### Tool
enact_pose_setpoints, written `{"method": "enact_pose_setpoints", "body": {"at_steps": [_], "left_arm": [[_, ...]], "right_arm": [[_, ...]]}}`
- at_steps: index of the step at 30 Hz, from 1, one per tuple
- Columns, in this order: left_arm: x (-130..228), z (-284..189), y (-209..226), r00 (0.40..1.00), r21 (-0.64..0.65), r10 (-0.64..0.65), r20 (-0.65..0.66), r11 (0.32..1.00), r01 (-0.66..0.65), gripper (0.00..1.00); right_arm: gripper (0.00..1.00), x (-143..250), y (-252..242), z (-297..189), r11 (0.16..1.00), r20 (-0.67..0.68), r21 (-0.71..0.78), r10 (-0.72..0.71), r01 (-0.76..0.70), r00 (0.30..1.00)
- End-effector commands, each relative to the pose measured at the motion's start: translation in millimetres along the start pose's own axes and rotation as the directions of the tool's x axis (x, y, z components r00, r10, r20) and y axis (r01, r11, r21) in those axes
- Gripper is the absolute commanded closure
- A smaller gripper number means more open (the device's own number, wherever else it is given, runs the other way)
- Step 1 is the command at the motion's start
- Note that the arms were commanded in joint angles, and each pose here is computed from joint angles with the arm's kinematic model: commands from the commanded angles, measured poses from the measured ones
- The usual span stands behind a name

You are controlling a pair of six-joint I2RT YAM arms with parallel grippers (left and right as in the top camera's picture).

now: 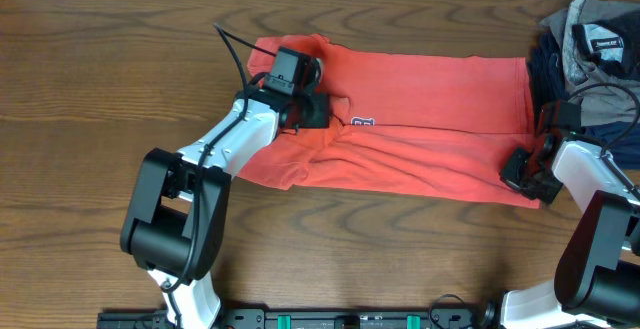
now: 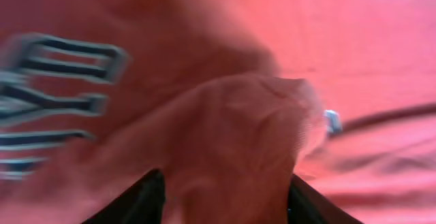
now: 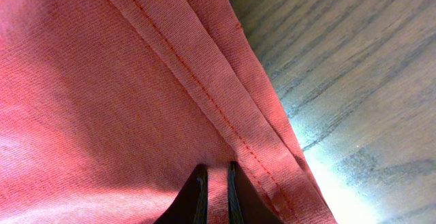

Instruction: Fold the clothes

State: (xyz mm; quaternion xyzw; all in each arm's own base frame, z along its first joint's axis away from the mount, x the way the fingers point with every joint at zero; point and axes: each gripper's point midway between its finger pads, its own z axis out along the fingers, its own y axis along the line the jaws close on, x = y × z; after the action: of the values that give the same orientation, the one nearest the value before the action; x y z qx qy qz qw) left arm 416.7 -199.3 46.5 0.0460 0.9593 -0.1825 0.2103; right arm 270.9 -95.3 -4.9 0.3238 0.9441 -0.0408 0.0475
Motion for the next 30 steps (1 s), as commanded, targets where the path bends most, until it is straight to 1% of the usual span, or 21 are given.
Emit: {"method": "enact_pose_setpoints", "body": {"at_steps": [1, 4, 6, 10, 12, 13, 15, 16, 19, 20, 24, 28, 30], "left_arm": [[-42.6, -33.0, 31.6, 0.989, -0.149, -0.013, 0.147, 0.988, 0.035, 0.44], [-54.0, -61.5, 42.6, 0.981, -0.157, -0.039, 0.191, 0.985, 0.070, 0.43], [-56.3, -82.9, 52.3, 0.976, -0.167, -0.066, 0.208, 0.981, 0.102, 0.40], [-45.4, -108.4, 76.1, 0.974, -0.204, -0.133, 0.185, 0.964, 0.170, 0.34], [-30.5, -111.6, 93.3, 0.975, -0.238, -0.178, 0.135, 0.949, 0.207, 0.33], [-21.0, -111.3, 102.1, 0.974, -0.258, -0.204, 0.103, 0.940, 0.224, 0.30], [6.2, -110.7, 123.6, 0.960, -0.308, -0.280, 0.018, 0.912, 0.271, 0.26], [15.5, -110.5, 130.0, 0.949, -0.325, -0.316, -0.006, 0.898, 0.297, 0.24], [55.5, -109.2, 150.7, 0.879, -0.399, -0.466, -0.097, 0.828, 0.395, 0.16], [63.6, -107.5, 154.4, 0.864, -0.413, -0.490, -0.114, 0.814, 0.407, 0.15], [85.5, -92.7, 159.1, 0.836, -0.423, -0.523, -0.166, 0.804, 0.419, 0.14], [99.1, -77.4, 151.8, 0.814, -0.375, -0.539, -0.214, 0.815, 0.441, 0.14], [107.2, -72.1, 153.2, 0.795, -0.382, -0.571, -0.206, 0.795, 0.471, 0.14]], "right_arm": [[0.89, 17.9, -6.6, 9.0, 1.000, -0.065, 0.016, -0.014, 0.015, 0.998], [0.89, 17.8, -6.5, 9.0, 1.000, -0.064, 0.016, -0.014, 0.015, 0.998], [0.89, 17.7, -6.5, 9.0, 1.000, -0.064, 0.016, -0.014, 0.015, 0.998], [0.89, 18.2, -6.6, 9.0, 1.000, -0.066, 0.016, -0.014, 0.015, 0.998], [0.88, 20.3, -7.4, 8.8, 1.000, -0.075, 0.019, -0.015, 0.016, 0.997], [0.87, 22.7, -8.3, 8.6, 1.000, -0.084, 0.022, -0.015, 0.017, 0.996], [0.83, 29.7, -11.1, 7.8, 0.999, -0.113, 0.033, -0.017, 0.021, 0.993], [0.82, 32.1, -12.1, 7.5, 0.999, -0.123, 0.037, -0.018, 0.022, 0.992], [0.81, 36.3, -13.8, 6.9, 0.999, -0.140, 0.043, -0.019, 0.025, 0.990], [0.81, 36.8, -14.0, 6.8, 0.999, -0.142, 0.044, -0.019, 0.025, 0.990], [0.81, 36.8, -14.0, 6.8, 0.999, -0.142, 0.044, -0.019, 0.025, 0.990], [0.81, 37.1, -14.1, 6.8, 0.999, -0.144, 0.045, -0.019, 0.025, 0.989], [0.81, 37.8, -14.3, 6.7, 0.999, -0.146, 0.045, -0.019, 0.026, 0.989]]}}
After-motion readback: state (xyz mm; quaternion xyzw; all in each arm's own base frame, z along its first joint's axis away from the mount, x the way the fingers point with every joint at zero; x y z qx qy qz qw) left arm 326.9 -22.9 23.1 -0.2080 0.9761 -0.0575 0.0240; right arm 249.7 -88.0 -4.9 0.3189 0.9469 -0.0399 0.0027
